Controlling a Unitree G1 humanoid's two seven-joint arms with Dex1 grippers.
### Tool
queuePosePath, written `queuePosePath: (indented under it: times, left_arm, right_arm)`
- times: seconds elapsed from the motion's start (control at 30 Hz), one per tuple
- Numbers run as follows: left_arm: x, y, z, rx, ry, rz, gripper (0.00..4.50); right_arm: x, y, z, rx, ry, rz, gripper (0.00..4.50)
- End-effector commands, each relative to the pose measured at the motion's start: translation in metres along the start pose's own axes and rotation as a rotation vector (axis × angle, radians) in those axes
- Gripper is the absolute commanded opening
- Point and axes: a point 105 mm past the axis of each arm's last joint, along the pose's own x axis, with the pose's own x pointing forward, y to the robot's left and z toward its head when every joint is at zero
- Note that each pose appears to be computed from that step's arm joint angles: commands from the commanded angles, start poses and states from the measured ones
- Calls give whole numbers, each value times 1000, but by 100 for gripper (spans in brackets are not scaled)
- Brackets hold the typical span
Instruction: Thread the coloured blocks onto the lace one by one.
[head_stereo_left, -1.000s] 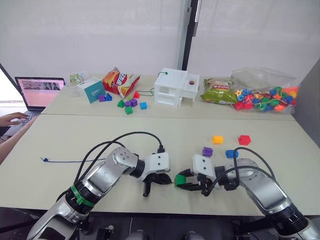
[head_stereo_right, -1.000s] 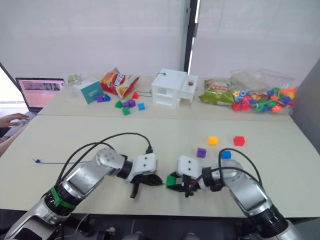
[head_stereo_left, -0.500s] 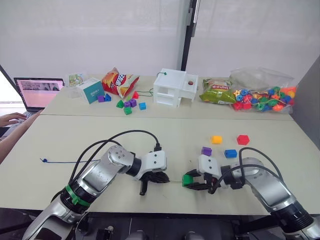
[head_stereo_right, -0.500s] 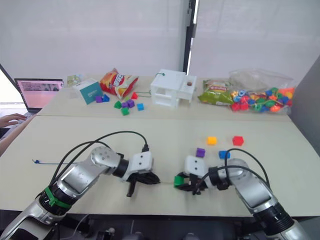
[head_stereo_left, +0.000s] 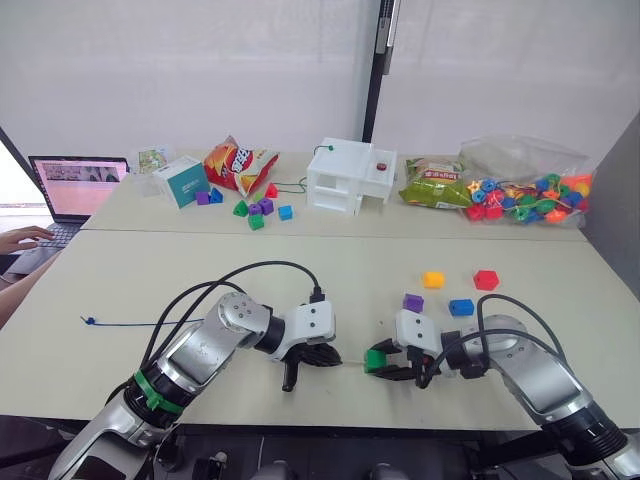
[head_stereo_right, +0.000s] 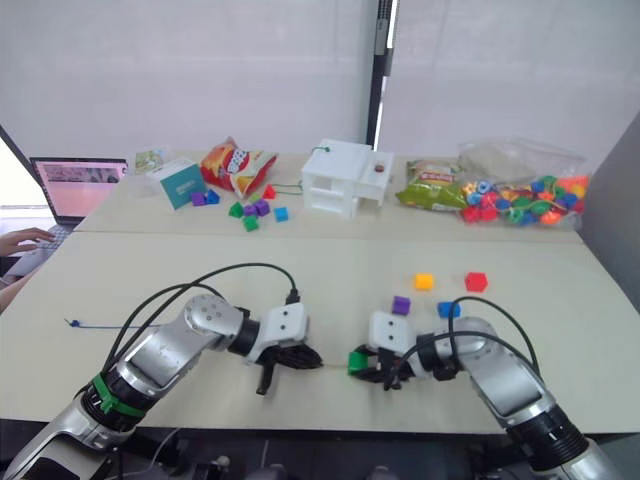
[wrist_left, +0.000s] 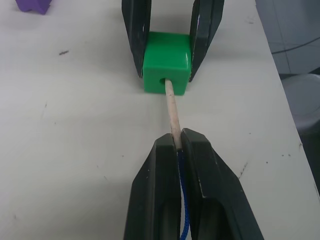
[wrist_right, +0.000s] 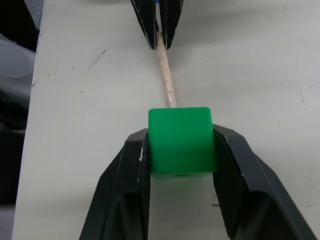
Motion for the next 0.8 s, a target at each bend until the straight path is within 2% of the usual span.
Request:
queuePosePath:
  times: [0.03, 0.13, 0.37, 0.57, 0.77, 0.8]
  left_arm:
    - [3, 0, 16, 52, -38, -5, 0]
    - [4, 0, 17, 52, -39, -6, 0]
    - [30, -5, 31, 78, -90, -57, 0]
    - [49, -7, 47, 82, -163, -84, 0]
    - [46, -3, 51, 44, -236, -70, 0]
    - [42, -3, 49, 26, -246, -81, 35]
  right_arm:
    - [6, 10, -19, 61, 70, 33, 118]
    - [6, 10, -19, 62, 69, 33, 118]
    - [8, 13, -18, 73, 67, 33, 118]
    - [8, 12, -17, 80, 62, 22, 118]
    - [8, 11, -17, 85, 60, 9, 118]
    - [7, 11, -17, 86, 62, 6, 118]
